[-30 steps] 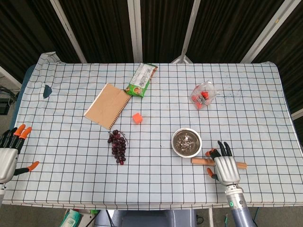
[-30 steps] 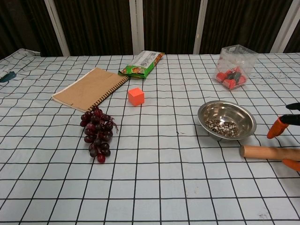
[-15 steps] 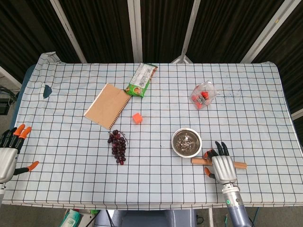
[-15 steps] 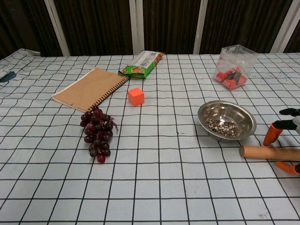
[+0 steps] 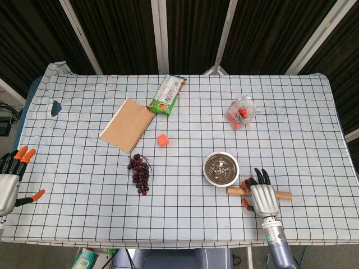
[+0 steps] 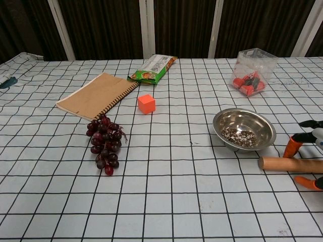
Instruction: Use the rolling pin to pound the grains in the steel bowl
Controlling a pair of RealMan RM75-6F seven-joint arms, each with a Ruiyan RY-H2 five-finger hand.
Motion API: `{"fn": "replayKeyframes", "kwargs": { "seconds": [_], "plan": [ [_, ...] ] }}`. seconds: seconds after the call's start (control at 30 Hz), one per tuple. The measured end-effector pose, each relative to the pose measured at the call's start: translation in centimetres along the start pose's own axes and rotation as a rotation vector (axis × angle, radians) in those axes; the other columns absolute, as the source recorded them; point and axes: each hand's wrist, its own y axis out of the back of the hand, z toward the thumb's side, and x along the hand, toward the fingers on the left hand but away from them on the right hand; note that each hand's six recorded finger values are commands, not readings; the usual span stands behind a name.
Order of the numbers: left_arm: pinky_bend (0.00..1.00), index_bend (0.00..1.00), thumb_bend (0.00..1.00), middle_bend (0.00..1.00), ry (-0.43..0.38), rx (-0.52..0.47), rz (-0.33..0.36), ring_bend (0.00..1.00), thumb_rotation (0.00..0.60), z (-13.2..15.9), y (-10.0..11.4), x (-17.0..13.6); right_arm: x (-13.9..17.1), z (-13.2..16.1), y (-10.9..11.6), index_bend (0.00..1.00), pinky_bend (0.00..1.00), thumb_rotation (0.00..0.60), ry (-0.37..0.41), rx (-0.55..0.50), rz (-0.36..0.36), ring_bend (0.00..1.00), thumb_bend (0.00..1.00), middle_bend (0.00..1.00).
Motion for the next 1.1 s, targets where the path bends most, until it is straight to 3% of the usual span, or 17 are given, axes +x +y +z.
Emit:
{"fn": "replayKeyframes", "kwargs": {
  "seconds": [0.17,0.67,1.1],
  "plan": [
    [0.0,0.0,0.06,0.0,0.001,-0.001,-0.001,0.0,0.6,0.0,0.0,0.0,0.0,0.0,0.0,0.52,0.0,0.6,0.0,-0.005,-0.002,0.1,0.31,0.43],
    [0.0,0.0,0.05,0.0,0.0,0.002,0.0,0.0,0.6,0.0,0.0,0.0,0.3,-0.3,0.5,0.66,0.0,0.6,-0.005,-0.016,-0.011,0.18,0.5,0.54],
    [0.0,0.0,0.06,0.0,0.001,0.002,-0.003,0.0,0.6,0.1,-0.1,-0.1,0.4,-1.4,2.7,0.7,0.0,0.6,-0.014,-0.071,-0.08,0.21,0.52,0.56]
  ]
}}
